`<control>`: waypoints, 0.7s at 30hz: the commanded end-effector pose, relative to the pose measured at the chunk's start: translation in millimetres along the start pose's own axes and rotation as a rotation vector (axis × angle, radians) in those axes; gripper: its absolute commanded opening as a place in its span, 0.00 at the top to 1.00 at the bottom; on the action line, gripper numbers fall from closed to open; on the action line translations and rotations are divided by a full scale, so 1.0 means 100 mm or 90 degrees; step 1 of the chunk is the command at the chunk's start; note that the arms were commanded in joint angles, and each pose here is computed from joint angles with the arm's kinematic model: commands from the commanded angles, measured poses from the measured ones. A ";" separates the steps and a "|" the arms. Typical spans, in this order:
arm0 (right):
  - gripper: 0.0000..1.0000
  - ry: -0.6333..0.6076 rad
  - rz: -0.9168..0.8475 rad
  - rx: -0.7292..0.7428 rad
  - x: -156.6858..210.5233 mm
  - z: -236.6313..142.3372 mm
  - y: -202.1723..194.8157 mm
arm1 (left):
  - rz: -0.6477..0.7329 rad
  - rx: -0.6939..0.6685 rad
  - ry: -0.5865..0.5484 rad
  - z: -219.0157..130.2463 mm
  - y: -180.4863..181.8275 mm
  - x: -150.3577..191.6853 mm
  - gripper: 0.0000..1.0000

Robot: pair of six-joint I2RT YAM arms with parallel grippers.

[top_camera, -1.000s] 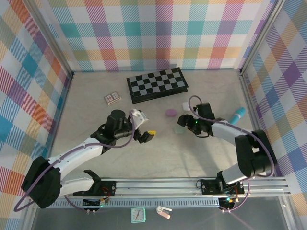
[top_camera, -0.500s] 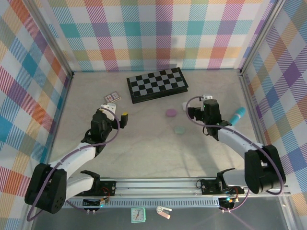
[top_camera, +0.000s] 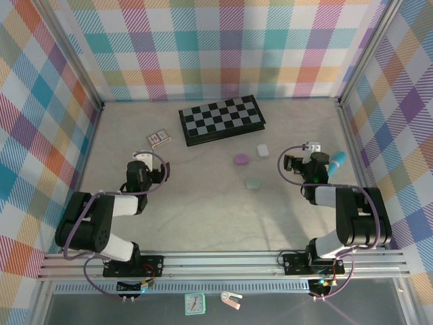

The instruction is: Insert wireless bluetooth earbuds into charging case

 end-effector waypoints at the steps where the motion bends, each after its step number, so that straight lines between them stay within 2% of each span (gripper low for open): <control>1: 0.01 -0.049 0.023 -0.064 -0.09 -0.02 0.11 | -0.027 0.005 -0.053 0.10 0.02 -0.12 0.00; 8: 0.01 -0.046 0.017 -0.072 -0.08 -0.01 0.13 | -0.046 -0.001 -0.016 0.17 0.07 -0.12 0.00; 21: 0.01 -0.046 0.017 -0.071 -0.08 0.00 0.13 | -0.043 -0.002 -0.018 0.16 0.08 -0.11 0.00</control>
Point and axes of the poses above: each hand's point on the last joint's axis, 136 mm out from that joint toward the fingers, its own z axis out along the fingers, its own y axis along the line the jaws close on, x = y × z, the point moved 4 cm from there along -z, back along the fingers, and after that the axes turned 1 degree about z, right-handed, at the moved point
